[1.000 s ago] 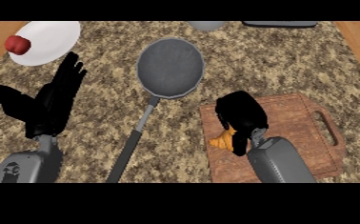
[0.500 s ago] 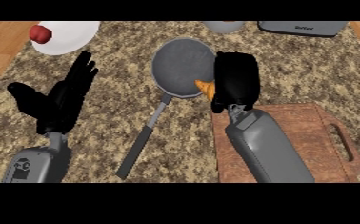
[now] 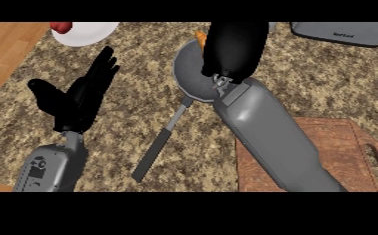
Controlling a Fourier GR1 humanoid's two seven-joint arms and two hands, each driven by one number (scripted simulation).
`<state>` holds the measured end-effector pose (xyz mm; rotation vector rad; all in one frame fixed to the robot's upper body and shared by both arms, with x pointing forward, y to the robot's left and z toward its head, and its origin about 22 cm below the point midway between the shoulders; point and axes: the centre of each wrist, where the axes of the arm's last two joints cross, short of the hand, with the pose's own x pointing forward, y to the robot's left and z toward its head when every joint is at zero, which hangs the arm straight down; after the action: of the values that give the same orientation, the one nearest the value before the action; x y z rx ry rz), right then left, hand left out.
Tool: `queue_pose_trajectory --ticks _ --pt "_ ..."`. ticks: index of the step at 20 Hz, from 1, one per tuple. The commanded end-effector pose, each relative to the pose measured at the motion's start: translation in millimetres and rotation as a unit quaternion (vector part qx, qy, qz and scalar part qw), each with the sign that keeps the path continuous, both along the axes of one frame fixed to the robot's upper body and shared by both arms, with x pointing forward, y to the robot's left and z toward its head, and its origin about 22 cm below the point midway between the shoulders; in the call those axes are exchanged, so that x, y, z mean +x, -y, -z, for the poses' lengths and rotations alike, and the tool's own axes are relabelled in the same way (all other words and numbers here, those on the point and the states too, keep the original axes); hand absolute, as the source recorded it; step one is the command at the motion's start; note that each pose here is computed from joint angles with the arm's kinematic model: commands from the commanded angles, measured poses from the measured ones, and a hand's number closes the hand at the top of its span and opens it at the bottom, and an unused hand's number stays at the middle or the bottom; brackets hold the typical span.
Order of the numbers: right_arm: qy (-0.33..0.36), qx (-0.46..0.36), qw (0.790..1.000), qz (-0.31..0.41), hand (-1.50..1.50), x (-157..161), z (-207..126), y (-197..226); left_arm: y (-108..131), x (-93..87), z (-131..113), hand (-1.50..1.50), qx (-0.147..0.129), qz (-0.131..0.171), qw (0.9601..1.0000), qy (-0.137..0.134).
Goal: Pick the croissant from the cutting board and place it in the pan
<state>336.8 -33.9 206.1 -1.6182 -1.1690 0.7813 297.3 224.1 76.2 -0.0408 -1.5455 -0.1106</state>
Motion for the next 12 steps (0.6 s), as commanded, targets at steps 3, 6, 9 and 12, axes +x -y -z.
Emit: queue_pose_trajectory --ticks 3,6,9,12 --pt "0.048 0.035 0.990 0.125 1.50 17 -26 -23 9 4.5 -5 0.00 -0.001 0.009 1.0000 0.004" --pt "0.056 0.061 0.987 0.135 1.50 26 -32 -26 12 9.1 -4 0.00 0.003 0.006 1.0000 0.005" --pt "0.061 0.078 0.984 0.145 1.50 27 -30 -32 5 7.4 3 0.00 0.004 -0.010 0.9999 -0.010" --pt "0.072 0.089 0.982 0.153 1.50 36 -19 -32 1 8.7 -1 0.00 0.001 -0.018 0.9998 0.000"
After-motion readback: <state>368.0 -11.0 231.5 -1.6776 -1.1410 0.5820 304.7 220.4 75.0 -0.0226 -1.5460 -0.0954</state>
